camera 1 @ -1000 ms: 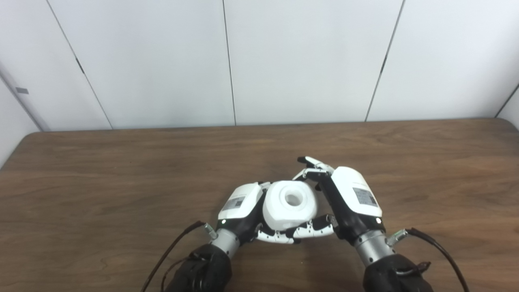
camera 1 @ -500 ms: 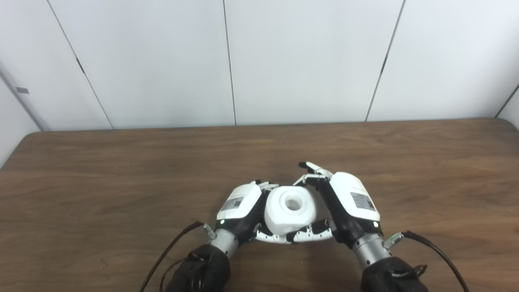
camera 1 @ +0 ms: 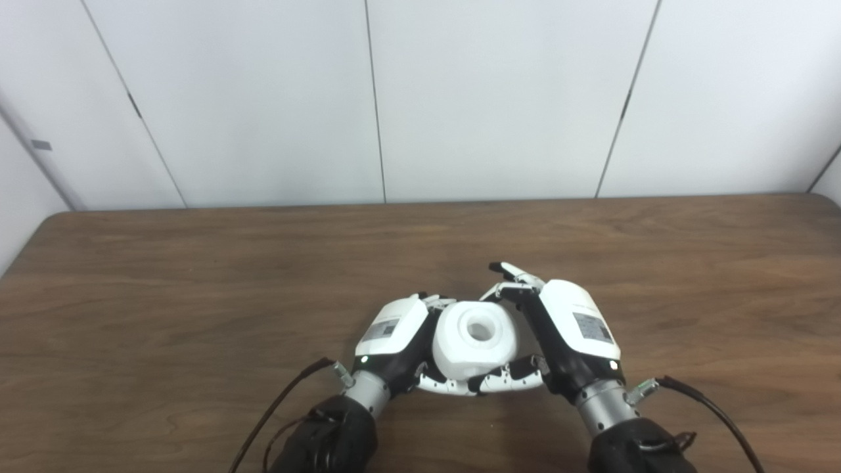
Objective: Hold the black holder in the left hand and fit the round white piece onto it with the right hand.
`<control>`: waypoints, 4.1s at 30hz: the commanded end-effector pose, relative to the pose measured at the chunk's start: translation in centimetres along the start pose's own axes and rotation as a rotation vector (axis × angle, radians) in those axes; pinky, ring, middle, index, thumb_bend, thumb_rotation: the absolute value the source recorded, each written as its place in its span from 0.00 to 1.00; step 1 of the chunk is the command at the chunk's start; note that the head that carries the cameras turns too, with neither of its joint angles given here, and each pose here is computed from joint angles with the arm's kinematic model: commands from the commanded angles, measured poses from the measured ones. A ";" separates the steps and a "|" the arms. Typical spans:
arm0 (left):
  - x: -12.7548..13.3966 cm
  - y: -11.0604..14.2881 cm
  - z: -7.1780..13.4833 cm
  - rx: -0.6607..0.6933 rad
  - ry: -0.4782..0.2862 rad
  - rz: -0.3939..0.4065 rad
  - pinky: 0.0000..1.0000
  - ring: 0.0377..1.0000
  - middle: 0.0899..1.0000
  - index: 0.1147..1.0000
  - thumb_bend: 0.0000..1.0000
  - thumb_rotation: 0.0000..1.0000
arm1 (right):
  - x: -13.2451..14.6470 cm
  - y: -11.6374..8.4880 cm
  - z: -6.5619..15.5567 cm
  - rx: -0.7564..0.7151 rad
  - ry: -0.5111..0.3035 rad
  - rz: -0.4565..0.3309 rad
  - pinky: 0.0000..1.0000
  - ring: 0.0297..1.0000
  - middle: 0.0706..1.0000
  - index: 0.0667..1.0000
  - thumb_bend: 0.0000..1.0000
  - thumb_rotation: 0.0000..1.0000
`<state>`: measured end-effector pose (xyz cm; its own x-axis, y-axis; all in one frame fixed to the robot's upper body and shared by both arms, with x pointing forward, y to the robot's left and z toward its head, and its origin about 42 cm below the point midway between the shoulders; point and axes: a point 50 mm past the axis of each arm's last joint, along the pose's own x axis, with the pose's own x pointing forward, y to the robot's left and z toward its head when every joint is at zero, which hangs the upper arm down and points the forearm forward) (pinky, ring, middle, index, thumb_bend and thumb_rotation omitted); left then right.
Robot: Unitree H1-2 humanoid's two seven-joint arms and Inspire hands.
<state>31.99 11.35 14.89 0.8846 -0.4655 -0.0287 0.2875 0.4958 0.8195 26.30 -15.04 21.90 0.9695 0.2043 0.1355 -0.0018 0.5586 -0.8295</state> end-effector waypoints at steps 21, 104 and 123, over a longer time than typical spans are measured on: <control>0.8 0.8 1.3 0.001 -0.049 0.058 1.00 0.92 0.85 0.41 0.52 0.05 | 1.0 -0.1 1.5 -0.008 -0.064 -0.049 0.70 0.86 0.88 0.44 0.51 0.15; 1.5 0.1 1.4 0.019 0.002 0.057 0.96 0.91 0.84 0.41 0.52 0.05 | 1.0 -0.7 1.4 0.029 -0.081 0.070 0.86 0.98 0.97 0.74 0.80 0.26; 1.7 0.2 1.2 0.024 0.048 0.015 1.00 0.95 0.88 0.43 0.52 0.07 | 1.1 -0.8 1.2 0.030 -0.093 0.074 0.86 0.97 0.97 0.75 0.81 0.31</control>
<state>32.49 9.92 14.72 0.9033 -0.4249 -0.0588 0.2851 0.4922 0.8225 26.81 -14.34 22.07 0.9468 0.3163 0.0599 -0.1311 0.5488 -0.8256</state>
